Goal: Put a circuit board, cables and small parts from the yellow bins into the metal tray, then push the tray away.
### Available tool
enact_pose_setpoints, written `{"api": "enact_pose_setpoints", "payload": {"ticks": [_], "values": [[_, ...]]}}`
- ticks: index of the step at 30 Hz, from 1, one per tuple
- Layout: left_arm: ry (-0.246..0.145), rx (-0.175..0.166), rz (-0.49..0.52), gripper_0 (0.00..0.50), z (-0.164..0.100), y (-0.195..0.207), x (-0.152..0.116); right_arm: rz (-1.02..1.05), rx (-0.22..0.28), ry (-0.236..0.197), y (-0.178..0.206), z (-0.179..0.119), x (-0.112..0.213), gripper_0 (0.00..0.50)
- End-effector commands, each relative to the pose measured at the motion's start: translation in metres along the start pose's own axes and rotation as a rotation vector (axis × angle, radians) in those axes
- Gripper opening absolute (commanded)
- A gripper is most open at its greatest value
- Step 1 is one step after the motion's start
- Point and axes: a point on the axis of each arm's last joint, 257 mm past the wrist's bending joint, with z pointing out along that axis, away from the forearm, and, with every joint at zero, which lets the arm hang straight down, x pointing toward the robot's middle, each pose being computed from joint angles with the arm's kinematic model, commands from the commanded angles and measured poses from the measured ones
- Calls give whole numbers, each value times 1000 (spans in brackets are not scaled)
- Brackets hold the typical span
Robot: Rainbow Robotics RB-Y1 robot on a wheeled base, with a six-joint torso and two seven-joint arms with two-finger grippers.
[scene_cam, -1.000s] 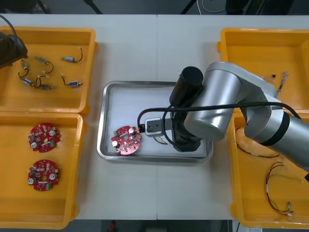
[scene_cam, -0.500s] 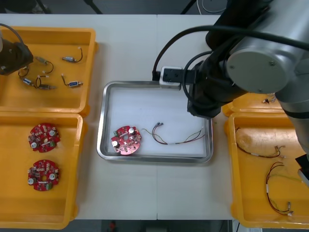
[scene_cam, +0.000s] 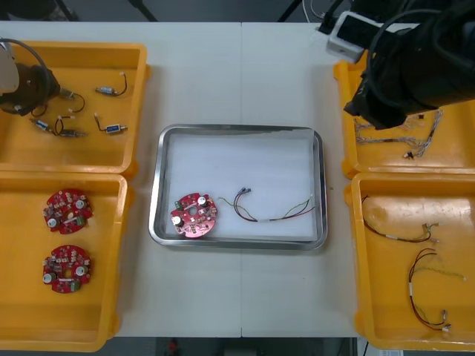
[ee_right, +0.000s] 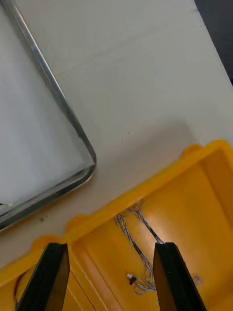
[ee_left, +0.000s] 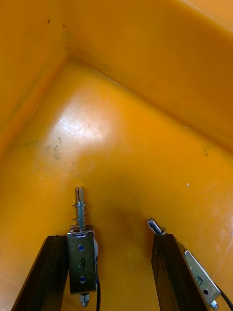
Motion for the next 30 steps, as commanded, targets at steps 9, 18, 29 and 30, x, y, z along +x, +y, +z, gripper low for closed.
{"api": "enact_pose_setpoints", "payload": {"ticks": [9, 18, 29, 30], "values": [[4, -22, 117, 500, 4, 20, 8, 388, 168, 126, -95, -23, 106, 500], [9, -40, 149, 0, 5, 25, 11, 610, 188, 272, -116, -8, 178, 500], [90, -60, 142, 0, -35, 25, -10, 938, 189, 347, -122, 10, 211, 500], [95, -63, 144, 0, -38, 26, -11, 962, 187, 348, -122, 11, 211, 500]]}}
